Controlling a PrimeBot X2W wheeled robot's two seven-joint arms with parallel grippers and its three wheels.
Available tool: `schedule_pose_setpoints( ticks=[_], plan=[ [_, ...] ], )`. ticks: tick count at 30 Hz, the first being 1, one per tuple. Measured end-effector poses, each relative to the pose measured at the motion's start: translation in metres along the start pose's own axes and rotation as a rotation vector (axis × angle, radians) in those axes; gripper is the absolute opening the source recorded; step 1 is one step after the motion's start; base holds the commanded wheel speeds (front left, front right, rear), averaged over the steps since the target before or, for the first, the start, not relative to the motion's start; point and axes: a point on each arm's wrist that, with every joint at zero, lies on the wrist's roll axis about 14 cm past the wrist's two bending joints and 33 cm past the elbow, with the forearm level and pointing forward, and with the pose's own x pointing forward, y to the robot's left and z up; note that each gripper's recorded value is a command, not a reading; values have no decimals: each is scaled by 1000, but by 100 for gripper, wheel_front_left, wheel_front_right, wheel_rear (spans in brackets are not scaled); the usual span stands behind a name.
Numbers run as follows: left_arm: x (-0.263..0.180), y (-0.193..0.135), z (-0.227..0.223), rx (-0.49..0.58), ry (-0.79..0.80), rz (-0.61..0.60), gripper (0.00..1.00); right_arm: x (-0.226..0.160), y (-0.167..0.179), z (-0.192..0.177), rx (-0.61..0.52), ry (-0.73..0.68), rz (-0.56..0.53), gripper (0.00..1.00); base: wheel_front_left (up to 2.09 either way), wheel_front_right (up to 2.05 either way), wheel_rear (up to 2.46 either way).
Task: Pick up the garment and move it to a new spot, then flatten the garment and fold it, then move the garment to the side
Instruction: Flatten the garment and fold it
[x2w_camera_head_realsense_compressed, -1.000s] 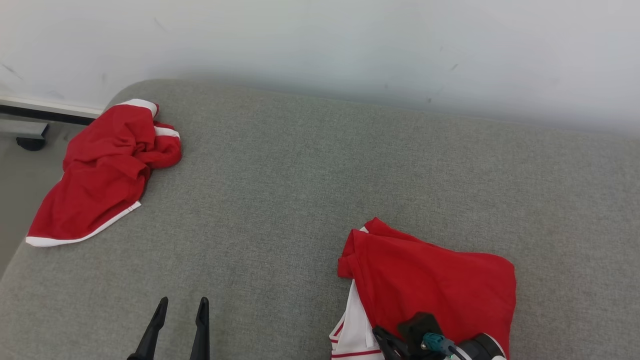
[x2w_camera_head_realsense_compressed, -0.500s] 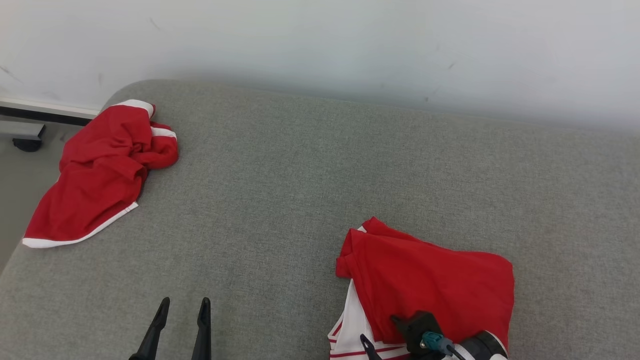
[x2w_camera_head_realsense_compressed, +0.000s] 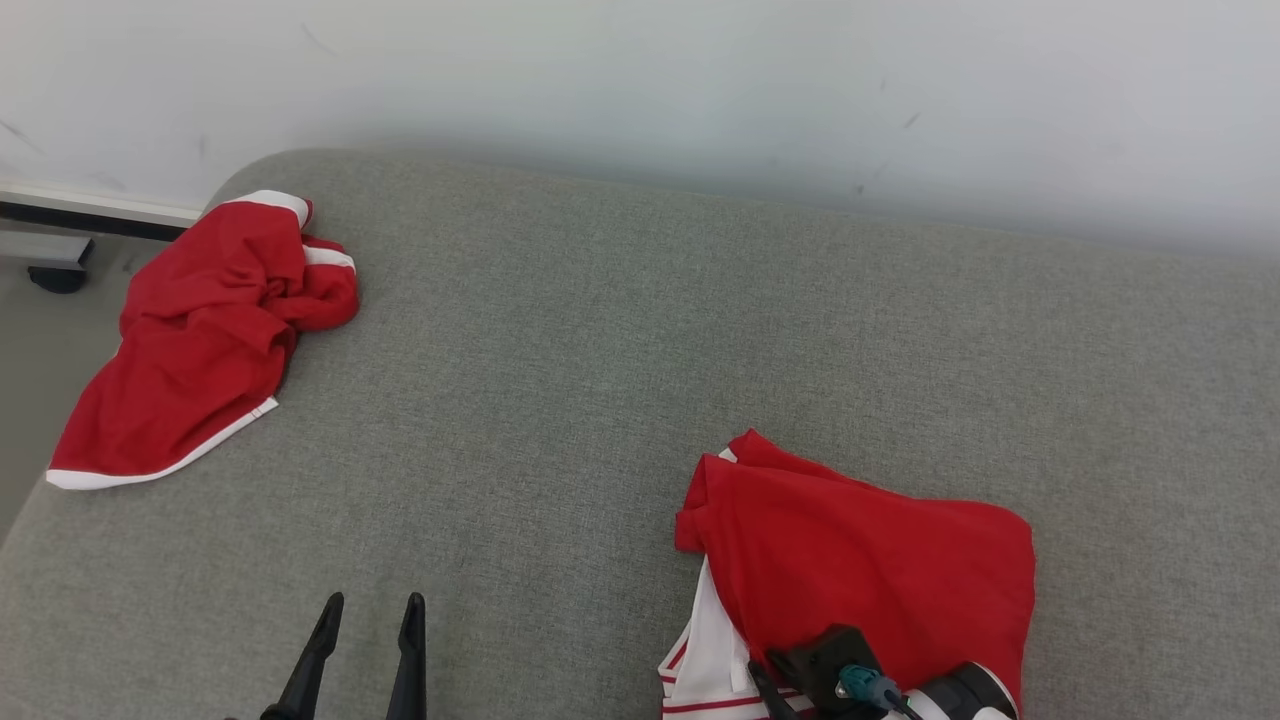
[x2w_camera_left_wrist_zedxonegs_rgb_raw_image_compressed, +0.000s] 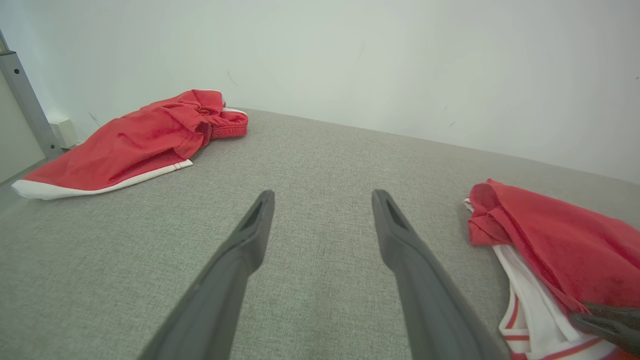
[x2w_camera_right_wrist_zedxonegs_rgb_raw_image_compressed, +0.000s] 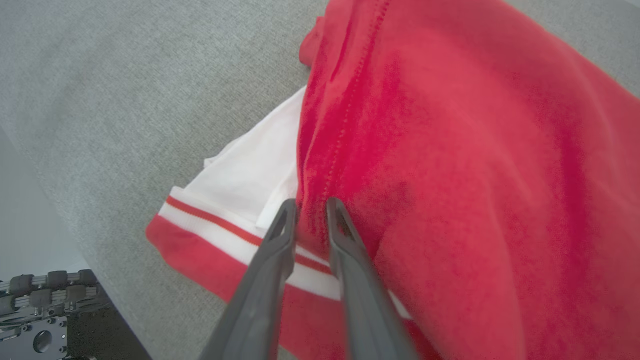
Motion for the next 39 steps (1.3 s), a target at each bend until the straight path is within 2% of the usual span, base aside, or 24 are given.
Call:
schedule_pose_setpoints(
  ticks=[1,2,3,9,15,25,26,27,28,31,35,39],
  plan=[
    [0,0,0,0,0,1,100,0,1,1,-2,-1,3,18,0,0,0],
    [0,1,0,0,0,2,100,1,1,1,-5,-2,5,4,0,0,0],
    [0,1,0,1,-1,3,100,1,2,2,-7,-4,7,0,0,0,0],
    [-1,1,1,0,-2,5,100,1,8,5,-9,-15,24,0,0,0,0],
    [0,1,1,0,-4,3,100,-2,33,16,72,-46,118,0,0,0,0],
    [1,0,-1,-2,4,3,100,5,44,12,99,-16,170,0,0,0,0],
    [1,1,-2,-2,5,4,100,6,45,11,97,-15,172,17,0,0,0],
    [1,1,-2,-3,6,5,100,7,46,11,103,-14,179,87,0,0,0],
    [1,1,-2,-3,5,5,100,7,46,12,121,-15,185,100,0,0,0],
    [1,2,0,-3,-1,9,100,6,49,17,162,-43,200,100,0,0,0],
    [-1,7,6,-11,-24,24,100,-2,47,43,242,-157,212,100,0,0,0],
    [-9,10,10,-31,-44,41,100,-20,21,60,313,-279,127,100,0,0,0]
  ],
)
